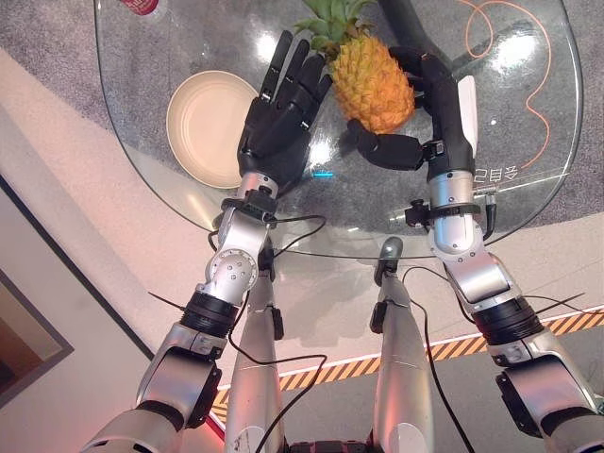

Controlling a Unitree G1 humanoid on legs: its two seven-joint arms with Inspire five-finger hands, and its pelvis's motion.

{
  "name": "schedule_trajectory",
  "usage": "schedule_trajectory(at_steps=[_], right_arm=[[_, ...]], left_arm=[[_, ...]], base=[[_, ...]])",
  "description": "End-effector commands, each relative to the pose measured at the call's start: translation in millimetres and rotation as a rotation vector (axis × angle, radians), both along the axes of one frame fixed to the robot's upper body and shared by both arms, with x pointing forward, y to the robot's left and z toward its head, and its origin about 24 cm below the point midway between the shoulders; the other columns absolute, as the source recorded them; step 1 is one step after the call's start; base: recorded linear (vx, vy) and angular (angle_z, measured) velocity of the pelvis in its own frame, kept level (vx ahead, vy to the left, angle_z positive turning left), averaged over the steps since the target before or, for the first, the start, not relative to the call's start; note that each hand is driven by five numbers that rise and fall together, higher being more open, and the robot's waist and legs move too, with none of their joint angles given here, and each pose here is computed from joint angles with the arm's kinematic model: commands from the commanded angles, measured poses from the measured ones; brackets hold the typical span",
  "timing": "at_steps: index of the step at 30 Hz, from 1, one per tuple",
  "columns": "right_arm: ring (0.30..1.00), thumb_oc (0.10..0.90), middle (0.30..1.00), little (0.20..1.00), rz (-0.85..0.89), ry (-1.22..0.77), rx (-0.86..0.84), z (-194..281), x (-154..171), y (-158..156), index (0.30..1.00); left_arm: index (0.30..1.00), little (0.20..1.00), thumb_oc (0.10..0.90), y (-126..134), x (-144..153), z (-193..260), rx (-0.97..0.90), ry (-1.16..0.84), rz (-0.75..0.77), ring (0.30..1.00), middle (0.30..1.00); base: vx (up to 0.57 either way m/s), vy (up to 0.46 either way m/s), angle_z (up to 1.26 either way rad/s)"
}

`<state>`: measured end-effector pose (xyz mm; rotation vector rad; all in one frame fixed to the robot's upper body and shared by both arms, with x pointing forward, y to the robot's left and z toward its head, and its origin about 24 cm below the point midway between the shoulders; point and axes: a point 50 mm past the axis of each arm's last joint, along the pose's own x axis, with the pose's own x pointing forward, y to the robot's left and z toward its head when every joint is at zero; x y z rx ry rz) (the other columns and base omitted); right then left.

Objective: Pick up the fruit to the plate

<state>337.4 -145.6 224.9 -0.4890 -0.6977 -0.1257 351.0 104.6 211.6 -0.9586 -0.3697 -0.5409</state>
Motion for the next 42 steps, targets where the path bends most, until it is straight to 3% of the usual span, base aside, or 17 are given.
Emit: schedule_trajectory(at_steps=[1, 23, 42], right_arm=[[0.3, 0.1, 0.3, 0.2, 0.189, -0.371, -0.034, 68.9, -40.1, 32.4, 0.3], [0.3, 0.1, 0.3, 0.2, 0.17, -0.499, 0.009, 82.6, -54.2, 26.7, 0.3], [0.3, 0.1, 0.3, 0.2, 0.194, -0.495, -0.014, 83.9, -55.1, 30.6, 0.3]], left_arm=[[0.9, 0.9, 0.8, -23.2, -25.5, 61.4, -0.016, -0.298, -0.113, 0.9, 0.9], [0.9, 0.9, 0.8, -9.4, -22.0, 61.3, -0.006, -0.263, 0.064, 0.9, 0.9], [0.9, 0.9, 0.8, -9.4, -23.5, 63.9, -0.037, -0.267, 0.055, 0.9, 0.9]], base=[[0.0, 0.0, 0.0], [0.0, 0.0, 0.0], [0.0, 0.0, 0.0]])
